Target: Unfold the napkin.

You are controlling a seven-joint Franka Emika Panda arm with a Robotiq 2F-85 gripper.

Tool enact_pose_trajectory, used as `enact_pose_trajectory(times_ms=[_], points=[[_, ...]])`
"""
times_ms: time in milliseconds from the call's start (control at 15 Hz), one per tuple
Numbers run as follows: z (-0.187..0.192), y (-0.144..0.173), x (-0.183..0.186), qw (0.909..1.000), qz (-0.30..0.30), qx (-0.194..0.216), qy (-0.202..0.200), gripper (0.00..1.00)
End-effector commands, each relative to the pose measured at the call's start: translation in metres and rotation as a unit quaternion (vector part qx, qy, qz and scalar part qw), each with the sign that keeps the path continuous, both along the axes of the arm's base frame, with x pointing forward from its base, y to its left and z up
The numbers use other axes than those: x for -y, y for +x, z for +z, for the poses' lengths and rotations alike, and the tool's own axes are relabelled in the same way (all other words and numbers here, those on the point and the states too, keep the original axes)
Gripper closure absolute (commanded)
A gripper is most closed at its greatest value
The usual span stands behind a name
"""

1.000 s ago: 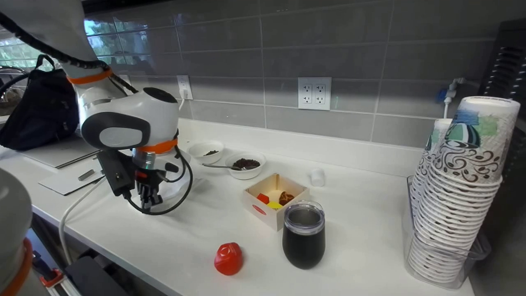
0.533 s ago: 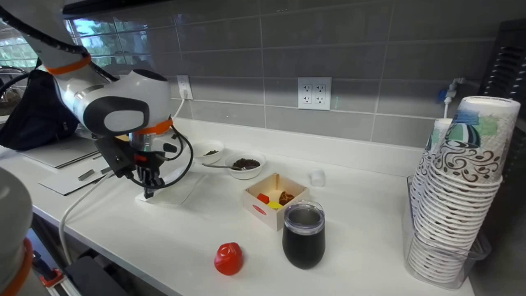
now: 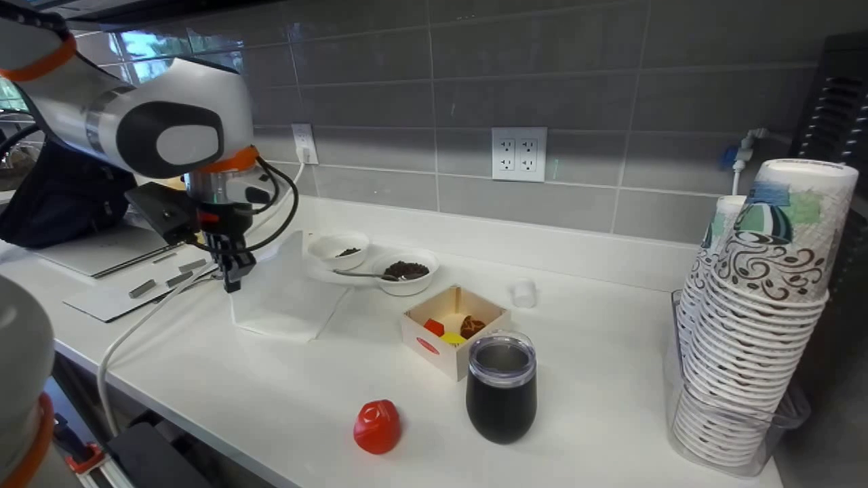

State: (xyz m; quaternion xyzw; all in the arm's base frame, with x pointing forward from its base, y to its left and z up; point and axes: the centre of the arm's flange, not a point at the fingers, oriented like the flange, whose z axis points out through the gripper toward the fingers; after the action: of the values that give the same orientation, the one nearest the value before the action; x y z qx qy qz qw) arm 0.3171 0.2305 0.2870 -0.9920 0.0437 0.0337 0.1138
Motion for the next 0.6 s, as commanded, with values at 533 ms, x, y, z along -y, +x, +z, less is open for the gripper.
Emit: enact_pose_trajectory(times_ms=[533], points=[[0.021,-0.097,-0.049,0.9719,0.117,0.005,-0.204,1.00]])
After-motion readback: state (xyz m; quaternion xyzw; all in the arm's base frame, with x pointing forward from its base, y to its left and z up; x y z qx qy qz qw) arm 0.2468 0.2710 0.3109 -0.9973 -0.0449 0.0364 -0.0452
